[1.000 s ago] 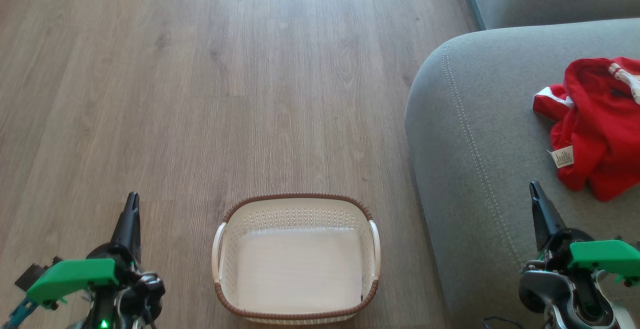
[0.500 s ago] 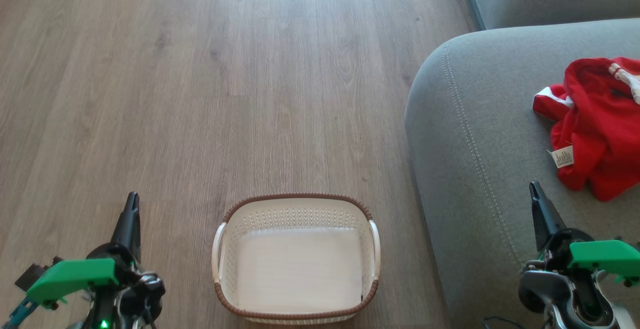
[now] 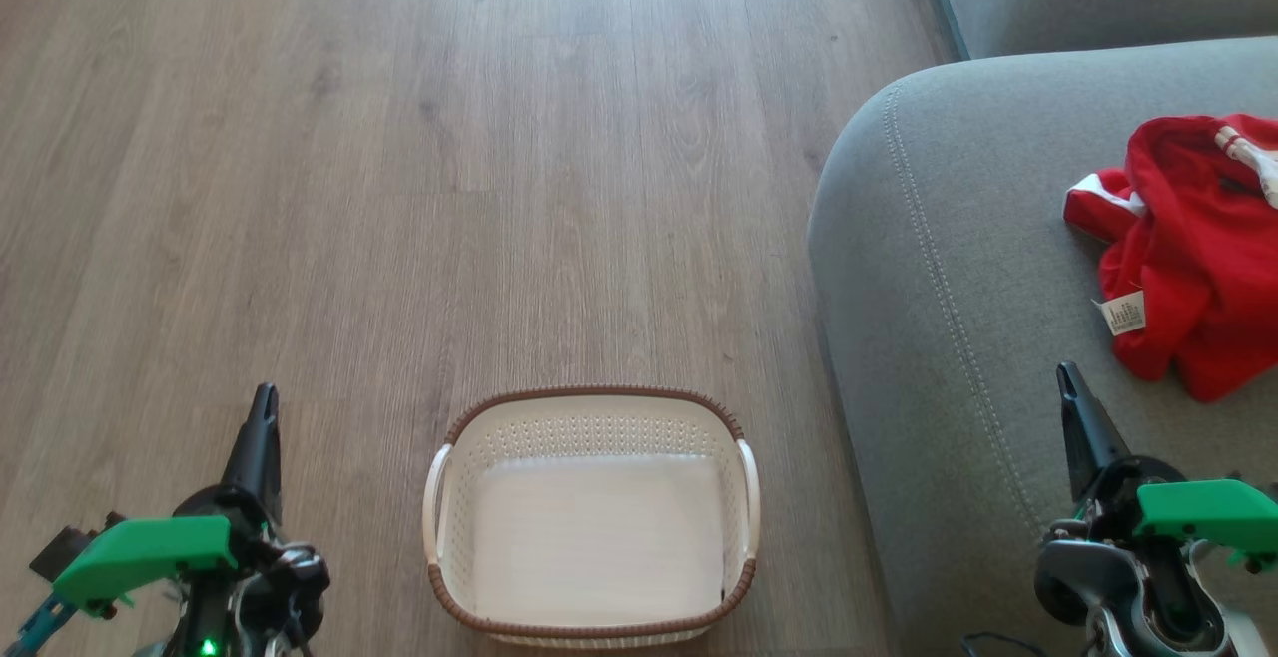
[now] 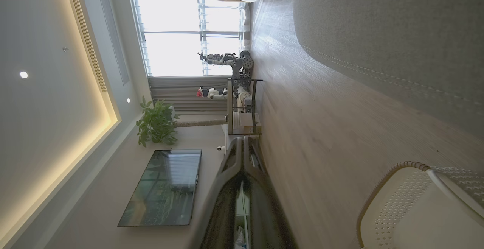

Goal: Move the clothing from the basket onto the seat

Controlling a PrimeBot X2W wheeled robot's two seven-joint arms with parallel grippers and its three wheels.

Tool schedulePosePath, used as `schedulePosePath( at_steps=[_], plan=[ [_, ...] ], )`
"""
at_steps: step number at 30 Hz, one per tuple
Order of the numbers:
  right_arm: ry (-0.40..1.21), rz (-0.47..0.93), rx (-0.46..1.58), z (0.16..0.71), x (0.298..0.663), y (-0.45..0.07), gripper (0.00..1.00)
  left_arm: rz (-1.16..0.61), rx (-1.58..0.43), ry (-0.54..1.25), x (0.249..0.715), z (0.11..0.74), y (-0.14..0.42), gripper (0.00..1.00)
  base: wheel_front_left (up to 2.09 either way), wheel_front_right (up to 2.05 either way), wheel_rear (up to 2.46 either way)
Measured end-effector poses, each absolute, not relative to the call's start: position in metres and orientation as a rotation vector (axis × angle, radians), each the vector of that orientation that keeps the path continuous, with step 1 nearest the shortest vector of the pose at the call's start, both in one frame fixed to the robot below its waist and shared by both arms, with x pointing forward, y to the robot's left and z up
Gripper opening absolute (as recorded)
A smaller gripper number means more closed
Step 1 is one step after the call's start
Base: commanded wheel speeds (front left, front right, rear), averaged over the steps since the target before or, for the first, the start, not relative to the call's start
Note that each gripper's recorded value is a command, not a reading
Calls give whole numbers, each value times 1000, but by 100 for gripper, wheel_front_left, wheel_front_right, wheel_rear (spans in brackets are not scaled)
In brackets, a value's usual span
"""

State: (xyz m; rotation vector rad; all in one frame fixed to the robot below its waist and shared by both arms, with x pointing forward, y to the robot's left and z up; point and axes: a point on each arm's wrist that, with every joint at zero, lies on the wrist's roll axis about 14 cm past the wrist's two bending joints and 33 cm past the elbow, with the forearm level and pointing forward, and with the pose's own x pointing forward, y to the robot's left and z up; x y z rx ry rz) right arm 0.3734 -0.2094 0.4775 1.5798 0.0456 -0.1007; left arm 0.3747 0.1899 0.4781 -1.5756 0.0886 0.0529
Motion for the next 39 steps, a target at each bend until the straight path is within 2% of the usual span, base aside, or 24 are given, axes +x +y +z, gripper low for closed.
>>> schedulePosePath(
  at_steps=[39],
  plan=[
    [51,-95,1582,477,373,-208,0,53,-1577,89,375,478,190,0,0,0,0]
  ],
)
